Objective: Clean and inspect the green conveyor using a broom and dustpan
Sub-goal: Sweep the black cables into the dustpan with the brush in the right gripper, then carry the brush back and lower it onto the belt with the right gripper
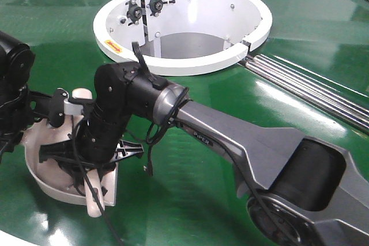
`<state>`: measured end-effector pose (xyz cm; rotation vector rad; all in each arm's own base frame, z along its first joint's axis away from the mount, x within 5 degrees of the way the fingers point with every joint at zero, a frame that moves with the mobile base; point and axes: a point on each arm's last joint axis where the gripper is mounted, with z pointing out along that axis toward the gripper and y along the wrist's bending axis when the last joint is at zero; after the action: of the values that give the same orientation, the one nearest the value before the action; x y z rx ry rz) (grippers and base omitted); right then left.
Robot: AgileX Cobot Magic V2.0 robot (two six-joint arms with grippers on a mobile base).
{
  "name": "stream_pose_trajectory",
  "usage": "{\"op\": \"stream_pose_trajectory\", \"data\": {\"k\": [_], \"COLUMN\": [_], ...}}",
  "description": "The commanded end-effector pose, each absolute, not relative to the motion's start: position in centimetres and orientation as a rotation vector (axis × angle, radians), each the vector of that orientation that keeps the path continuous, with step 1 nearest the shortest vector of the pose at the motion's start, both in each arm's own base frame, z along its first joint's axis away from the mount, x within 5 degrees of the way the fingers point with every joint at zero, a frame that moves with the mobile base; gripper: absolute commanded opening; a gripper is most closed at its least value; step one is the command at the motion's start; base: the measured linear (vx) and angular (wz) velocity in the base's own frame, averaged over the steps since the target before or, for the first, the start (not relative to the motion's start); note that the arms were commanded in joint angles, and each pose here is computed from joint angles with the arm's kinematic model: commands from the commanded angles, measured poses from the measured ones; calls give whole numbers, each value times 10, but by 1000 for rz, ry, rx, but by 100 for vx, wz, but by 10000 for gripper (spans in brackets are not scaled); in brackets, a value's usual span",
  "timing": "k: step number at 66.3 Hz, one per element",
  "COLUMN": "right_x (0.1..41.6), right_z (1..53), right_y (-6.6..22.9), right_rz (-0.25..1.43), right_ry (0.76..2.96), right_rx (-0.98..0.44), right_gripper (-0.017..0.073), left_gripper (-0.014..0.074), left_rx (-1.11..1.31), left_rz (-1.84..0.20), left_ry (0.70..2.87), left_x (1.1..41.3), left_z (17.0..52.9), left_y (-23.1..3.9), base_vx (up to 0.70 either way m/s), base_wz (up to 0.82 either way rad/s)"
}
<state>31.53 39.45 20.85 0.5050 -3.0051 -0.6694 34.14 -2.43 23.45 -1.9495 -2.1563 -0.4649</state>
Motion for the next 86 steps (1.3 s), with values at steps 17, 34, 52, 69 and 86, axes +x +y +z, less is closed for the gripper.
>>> {"op": "stream_pose_trajectory", "data": {"k": [17, 34, 52, 69, 86], "right_x": [317, 330, 334, 327, 315], "right_z": [279, 290, 289, 288, 280], "right_y": [370, 345, 273, 192, 117], "right_rz": [-718, -644, -375, -119, -64], "right_ry": [-3130, -3210, -3252, -3266, -3273], "right_rx": [567, 525, 462, 412, 344], "right_gripper": [-2, -2, -1, -1, -1], "left_gripper": [-6, -6, -6, -6, -6], "left_rx": [-1943, -1943, -1943, -1943, -1943], "left_rz": [-518, -518, -518, -518, -518], "left_ry": [-2219, -2219, -2219, -2219, -2219], "left_x": [337, 337, 337, 337, 337], "left_z": [259, 259, 259, 259, 259], "left_y": [-25, -25, -25, -25, -25], "base_vx": [0, 0, 0, 0, 0], "base_wz": [0, 0, 0, 0, 0]}}
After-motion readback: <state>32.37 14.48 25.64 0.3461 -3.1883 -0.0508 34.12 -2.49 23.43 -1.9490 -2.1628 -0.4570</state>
